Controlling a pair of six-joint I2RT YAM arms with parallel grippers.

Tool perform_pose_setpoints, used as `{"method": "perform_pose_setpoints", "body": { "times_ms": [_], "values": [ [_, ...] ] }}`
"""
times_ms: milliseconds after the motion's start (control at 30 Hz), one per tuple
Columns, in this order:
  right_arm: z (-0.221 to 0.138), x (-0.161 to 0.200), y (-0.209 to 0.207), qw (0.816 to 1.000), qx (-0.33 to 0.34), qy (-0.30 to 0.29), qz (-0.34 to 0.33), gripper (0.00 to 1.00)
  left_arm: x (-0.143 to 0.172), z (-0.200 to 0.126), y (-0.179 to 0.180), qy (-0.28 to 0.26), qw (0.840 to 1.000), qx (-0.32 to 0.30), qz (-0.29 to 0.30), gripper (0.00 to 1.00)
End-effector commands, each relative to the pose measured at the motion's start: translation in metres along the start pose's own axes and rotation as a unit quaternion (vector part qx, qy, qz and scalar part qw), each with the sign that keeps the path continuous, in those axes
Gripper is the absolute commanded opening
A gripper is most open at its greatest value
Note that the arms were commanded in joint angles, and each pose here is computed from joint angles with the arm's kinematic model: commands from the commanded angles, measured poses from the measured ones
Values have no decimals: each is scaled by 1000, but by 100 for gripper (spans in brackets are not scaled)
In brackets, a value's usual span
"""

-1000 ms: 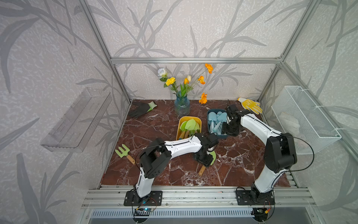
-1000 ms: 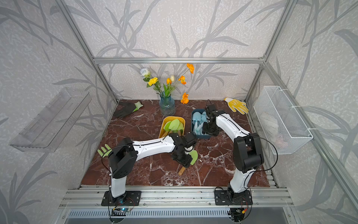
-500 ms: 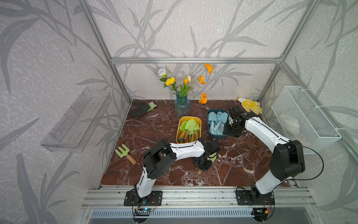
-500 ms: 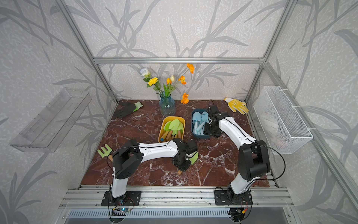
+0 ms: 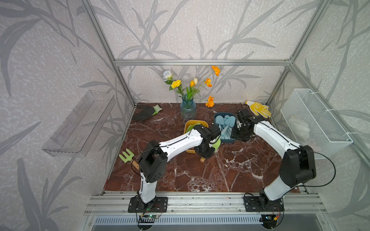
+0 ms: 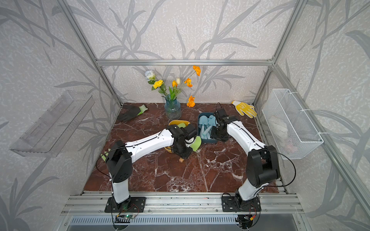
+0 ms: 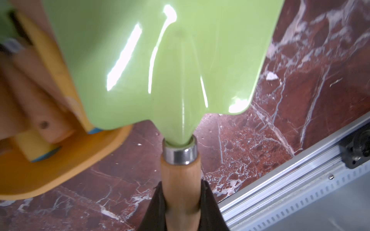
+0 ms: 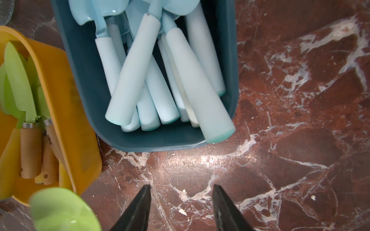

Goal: Sort the small shovels by color and place them into the storage box
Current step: Pick up the shovel from the center of the board, then place the shovel in the storage box.

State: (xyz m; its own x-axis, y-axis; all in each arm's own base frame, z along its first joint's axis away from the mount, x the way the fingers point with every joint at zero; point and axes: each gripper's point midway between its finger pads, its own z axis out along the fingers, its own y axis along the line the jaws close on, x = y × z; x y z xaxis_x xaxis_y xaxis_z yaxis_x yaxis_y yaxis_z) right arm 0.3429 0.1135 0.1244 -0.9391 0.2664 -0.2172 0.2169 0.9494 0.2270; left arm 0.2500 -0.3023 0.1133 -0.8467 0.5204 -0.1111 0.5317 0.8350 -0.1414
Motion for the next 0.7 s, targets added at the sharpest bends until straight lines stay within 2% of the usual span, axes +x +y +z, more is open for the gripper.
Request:
{"method": "perform_pose_setpoints", "body": {
  "times_ms": [0, 133, 367, 400, 467, 567, 667],
  "values": [
    [-12, -1, -1, 1000, -1, -19, 4, 51, -20, -31, 24, -42, 998, 18, -35, 0],
    [-13, 0, -5, 1000, 6, -19, 8, 51, -44, -25, 49, -58, 996, 18, -67, 0],
    [-13, 2, -8, 1000, 14, -16, 7, 51, -52, 12, 68, -37, 992, 32, -113, 1],
    [-12, 3, -9, 1000, 16, -15, 7, 51, -52, 14, 68, -34, 992, 34, -117, 6],
    [-11, 5, -10, 1000, 17, -14, 8, 51, -51, 17, 66, -31, 991, 38, -121, 28],
    [-9, 9, -14, 1000, 22, -9, 9, 51, -50, 17, 71, -35, 991, 30, -124, 50],
    [-8, 11, -17, 1000, 28, -10, 10, 51, -52, 13, 80, -43, 990, 16, -130, 53]
  ]
}}
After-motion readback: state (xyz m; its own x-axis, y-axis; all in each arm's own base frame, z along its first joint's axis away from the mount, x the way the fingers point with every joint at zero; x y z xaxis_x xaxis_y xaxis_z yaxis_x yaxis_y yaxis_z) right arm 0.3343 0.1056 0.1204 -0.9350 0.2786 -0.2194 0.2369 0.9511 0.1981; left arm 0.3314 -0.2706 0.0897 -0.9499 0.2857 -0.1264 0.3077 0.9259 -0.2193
